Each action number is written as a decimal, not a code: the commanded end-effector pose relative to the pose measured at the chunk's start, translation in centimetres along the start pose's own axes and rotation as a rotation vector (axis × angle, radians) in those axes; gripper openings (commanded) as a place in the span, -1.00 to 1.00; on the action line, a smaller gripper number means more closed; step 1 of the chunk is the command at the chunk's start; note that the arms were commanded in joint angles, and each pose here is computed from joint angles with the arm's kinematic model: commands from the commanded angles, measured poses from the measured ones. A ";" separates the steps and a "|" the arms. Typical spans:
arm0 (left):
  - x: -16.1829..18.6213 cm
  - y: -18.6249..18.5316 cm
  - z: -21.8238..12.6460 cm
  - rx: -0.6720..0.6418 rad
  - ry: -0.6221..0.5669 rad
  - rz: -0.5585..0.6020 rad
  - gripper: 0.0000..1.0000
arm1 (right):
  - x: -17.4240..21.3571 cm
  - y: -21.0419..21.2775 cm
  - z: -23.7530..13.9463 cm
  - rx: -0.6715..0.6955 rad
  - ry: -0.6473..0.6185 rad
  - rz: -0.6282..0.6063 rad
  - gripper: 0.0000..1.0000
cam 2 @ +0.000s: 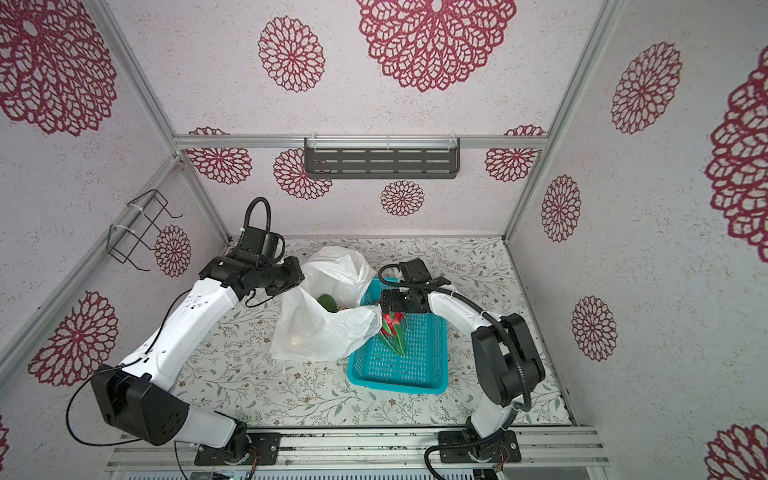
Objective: Place the fruits into the plastic bag
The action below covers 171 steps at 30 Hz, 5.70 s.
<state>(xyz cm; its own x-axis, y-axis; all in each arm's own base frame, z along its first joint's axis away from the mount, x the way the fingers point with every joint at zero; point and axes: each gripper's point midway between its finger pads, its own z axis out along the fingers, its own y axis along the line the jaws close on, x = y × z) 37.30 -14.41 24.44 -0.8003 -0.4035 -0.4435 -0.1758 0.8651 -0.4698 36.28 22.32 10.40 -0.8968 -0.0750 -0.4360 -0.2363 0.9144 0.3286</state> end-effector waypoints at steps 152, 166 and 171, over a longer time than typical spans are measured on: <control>-1.9 4.4 -2.5 -0.093 -0.105 -0.104 -1.00 | 2.0 10.3 -8.0 -0.437 -0.122 -0.275 0.87; -1.8 4.6 -2.5 -0.098 -0.102 -0.105 -1.00 | -5.1 15.3 -7.6 -0.533 -0.314 -0.270 -1.00; -1.9 5.0 -2.3 -0.107 -0.102 -0.108 -1.00 | -9.3 18.8 -12.4 -0.614 -0.425 -0.327 -1.00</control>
<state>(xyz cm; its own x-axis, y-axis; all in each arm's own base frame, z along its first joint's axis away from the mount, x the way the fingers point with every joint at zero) 36.39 -9.12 24.37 -0.7210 -0.5155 -0.4631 -0.3184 0.8400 -0.4393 34.82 34.37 23.12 -0.6798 -0.1204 -0.7234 -0.6504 0.5548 0.5189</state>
